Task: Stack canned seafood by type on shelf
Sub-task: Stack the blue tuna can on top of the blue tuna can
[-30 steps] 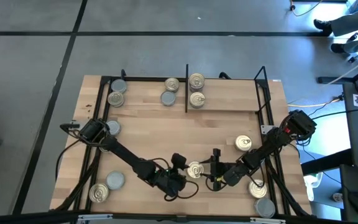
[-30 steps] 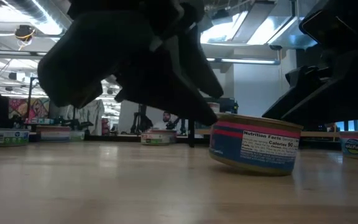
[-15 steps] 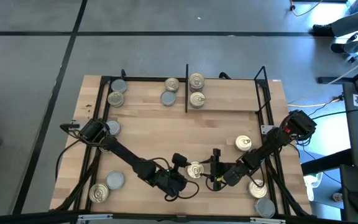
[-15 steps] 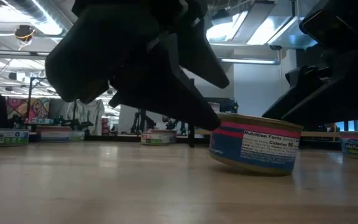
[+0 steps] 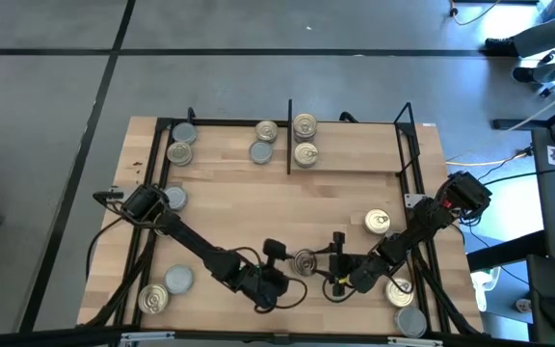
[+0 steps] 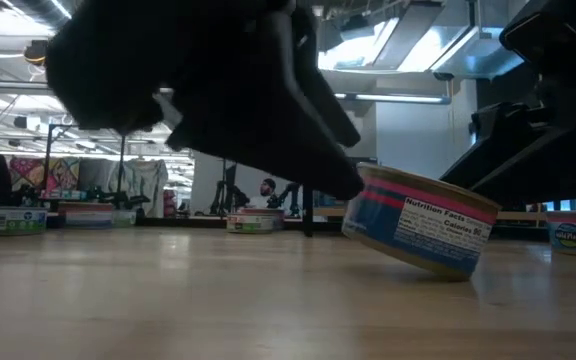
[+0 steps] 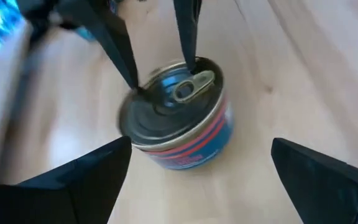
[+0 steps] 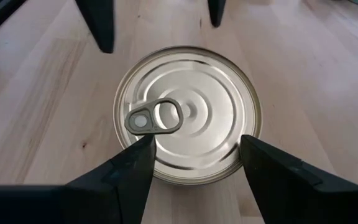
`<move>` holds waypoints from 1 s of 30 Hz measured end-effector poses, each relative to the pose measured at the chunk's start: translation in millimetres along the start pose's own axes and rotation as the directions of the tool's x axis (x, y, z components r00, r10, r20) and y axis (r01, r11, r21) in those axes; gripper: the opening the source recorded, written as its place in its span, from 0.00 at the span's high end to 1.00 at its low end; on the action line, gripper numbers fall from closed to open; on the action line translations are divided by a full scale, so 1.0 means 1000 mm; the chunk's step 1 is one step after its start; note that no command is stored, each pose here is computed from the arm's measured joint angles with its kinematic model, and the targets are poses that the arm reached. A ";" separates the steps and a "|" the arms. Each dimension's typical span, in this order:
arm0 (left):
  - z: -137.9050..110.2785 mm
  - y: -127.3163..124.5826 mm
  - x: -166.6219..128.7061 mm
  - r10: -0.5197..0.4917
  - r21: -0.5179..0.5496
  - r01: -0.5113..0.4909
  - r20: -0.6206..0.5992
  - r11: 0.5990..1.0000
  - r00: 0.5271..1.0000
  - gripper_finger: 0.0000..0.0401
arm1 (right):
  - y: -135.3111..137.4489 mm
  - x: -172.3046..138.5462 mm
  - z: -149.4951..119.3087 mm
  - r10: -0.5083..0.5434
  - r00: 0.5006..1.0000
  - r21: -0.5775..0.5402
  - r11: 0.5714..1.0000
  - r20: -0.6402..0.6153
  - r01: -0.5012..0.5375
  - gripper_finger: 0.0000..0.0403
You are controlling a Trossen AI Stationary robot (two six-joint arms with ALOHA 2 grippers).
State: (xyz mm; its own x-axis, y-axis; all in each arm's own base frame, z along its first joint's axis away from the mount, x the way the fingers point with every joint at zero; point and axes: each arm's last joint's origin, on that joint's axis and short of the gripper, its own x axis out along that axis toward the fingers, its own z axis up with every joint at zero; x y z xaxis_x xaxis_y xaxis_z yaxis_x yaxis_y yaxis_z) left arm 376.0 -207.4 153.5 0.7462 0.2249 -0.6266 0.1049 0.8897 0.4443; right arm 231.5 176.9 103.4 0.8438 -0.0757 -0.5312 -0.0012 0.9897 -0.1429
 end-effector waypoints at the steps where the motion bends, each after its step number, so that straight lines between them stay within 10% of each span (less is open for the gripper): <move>1: 0.001 0.000 0.000 -0.014 -0.060 0.015 0.005 0.998 1.000 0.04 | 0.000 0.000 0.000 0.000 1.000 0.000 1.000 0.000 0.000 0.41; 10: 0.008 0.001 0.001 -0.023 -0.292 0.042 0.069 0.956 0.997 0.04 | 0.000 0.000 0.000 0.000 1.000 0.001 1.000 -0.001 0.000 0.41; 16: 0.005 0.001 0.001 -0.020 0.093 0.016 0.047 0.996 0.999 0.04 | 0.000 0.000 0.000 -0.001 1.000 0.001 1.000 -0.002 0.001 0.41; 22: -0.002 -0.004 -0.001 -0.003 0.459 -0.005 0.017 0.888 1.000 0.04 | 0.000 0.000 0.000 -0.001 1.000 0.001 1.000 -0.002 0.001 0.41; 30: -0.010 0.003 0.016 0.055 0.619 -0.027 -0.026 0.785 0.998 0.04 | 0.000 0.000 0.000 -0.001 1.000 0.000 1.000 -0.003 0.001 0.41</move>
State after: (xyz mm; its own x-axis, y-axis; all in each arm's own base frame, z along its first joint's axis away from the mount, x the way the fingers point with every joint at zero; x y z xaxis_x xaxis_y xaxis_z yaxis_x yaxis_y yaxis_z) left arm 382.1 -197.4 138.1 0.7336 0.2836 -0.6176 0.4689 0.4466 0.7620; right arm 231.4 176.9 103.4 0.8422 -0.0769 -0.5336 -0.0003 0.9897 -0.1431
